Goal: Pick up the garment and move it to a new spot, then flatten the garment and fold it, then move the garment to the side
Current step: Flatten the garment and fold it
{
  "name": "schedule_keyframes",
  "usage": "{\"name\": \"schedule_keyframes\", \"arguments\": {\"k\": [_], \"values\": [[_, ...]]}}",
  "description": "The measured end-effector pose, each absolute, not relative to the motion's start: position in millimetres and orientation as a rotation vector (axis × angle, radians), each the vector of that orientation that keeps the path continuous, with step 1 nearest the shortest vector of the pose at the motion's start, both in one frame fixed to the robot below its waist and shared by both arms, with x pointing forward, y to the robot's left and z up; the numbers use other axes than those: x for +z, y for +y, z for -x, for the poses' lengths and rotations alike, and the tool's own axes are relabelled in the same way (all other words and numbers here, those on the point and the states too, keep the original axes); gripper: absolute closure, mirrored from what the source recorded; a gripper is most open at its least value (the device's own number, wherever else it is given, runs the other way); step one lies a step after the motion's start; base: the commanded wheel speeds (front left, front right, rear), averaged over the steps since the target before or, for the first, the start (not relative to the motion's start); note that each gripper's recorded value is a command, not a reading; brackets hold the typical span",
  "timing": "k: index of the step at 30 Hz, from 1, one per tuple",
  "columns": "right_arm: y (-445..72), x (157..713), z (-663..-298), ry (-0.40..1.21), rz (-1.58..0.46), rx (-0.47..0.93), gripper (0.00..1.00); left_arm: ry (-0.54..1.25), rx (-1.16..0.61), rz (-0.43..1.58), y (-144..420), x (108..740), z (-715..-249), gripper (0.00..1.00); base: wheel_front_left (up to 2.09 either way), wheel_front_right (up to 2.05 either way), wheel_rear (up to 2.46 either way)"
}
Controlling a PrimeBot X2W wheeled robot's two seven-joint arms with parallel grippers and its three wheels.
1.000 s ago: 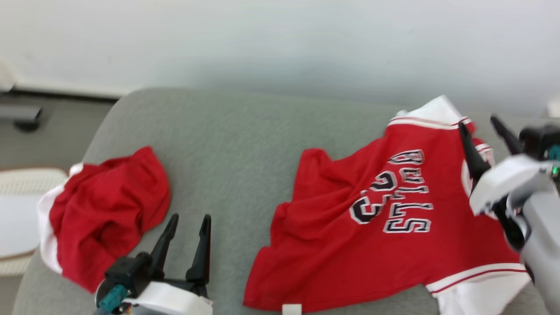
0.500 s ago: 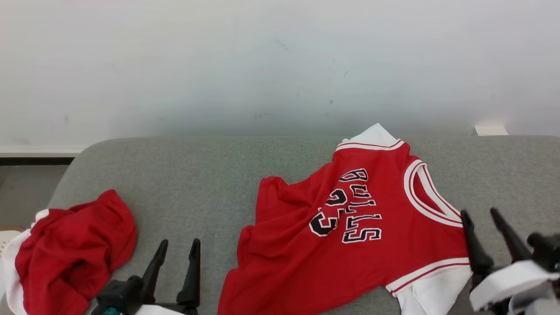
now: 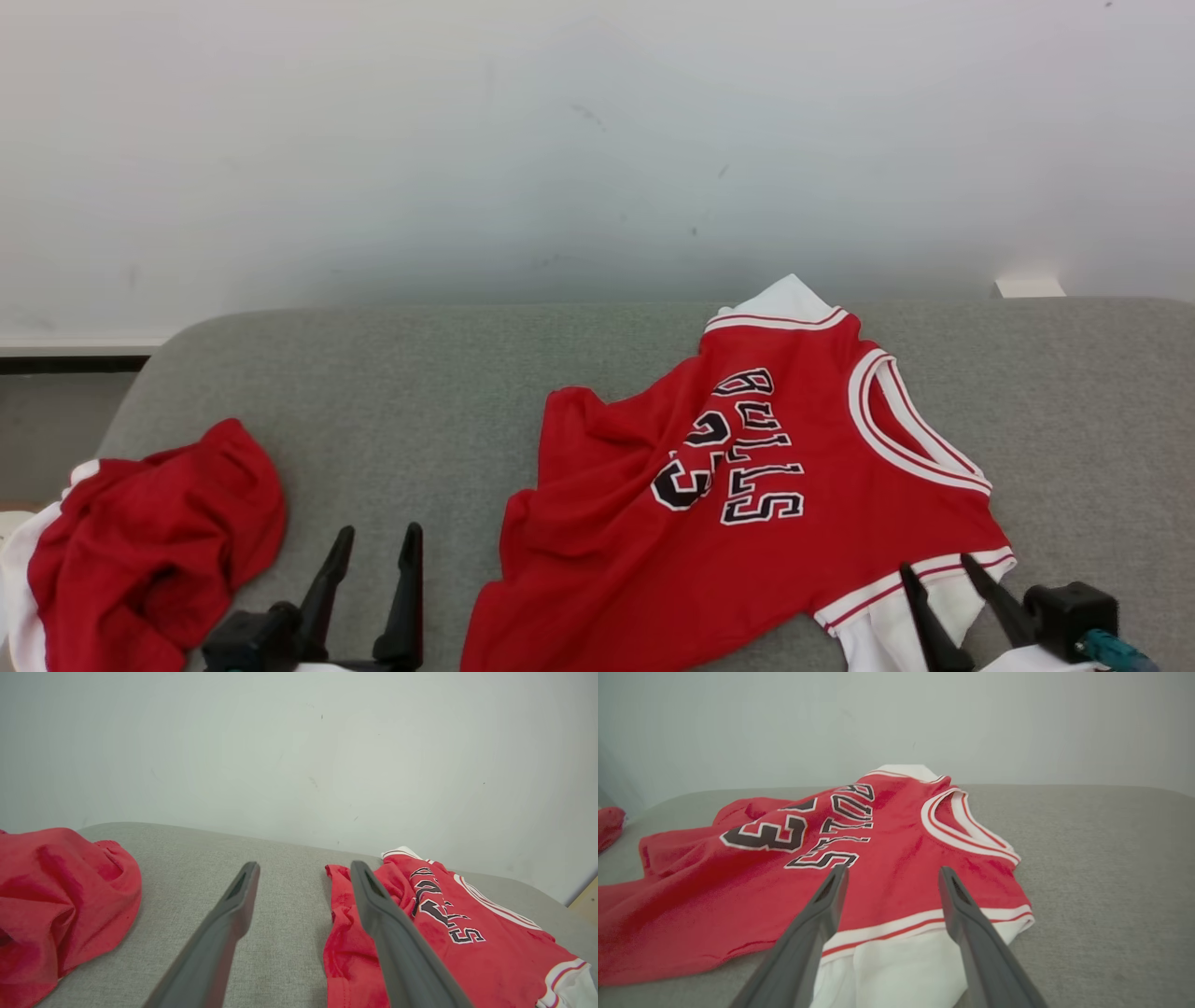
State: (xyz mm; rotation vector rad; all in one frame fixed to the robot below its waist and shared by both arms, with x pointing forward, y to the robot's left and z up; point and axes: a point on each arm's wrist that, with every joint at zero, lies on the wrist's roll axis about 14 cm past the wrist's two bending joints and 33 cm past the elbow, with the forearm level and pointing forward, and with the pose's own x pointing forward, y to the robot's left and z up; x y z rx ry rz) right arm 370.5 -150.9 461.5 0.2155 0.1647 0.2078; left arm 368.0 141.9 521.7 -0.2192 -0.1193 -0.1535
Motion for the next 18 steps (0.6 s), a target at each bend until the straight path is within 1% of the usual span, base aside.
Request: {"name": "schedule_keyframes", "arguments": {"k": [4, 10, 15, 18], "values": [[-136, 432, -366, 0.311, -0.176, 0.252, 0.00, -0.118, -0.147, 0.226, 144, 521, -366, 0.00, 0.00, 0.00, 0.00], [-124, 403, -365, 0.468, -0.159, 0.269, 0.00, -0.110, -0.108, 0.231, 156, 517, -360, 0.00, 0.00, 0.00, 0.00], [-115, 385, -361, 0.552, -0.141, 0.280, 0.00, -0.100, -0.082, 0.231, 164, 513, -356, 0.00, 0.00, 0.00, 0.00], [-117, 382, -365, 0.568, -0.140, 0.266, 0.00, -0.099, -0.073, 0.231, 167, 512, -355, 0.00, 0.00, 0.00, 0.00]]}}
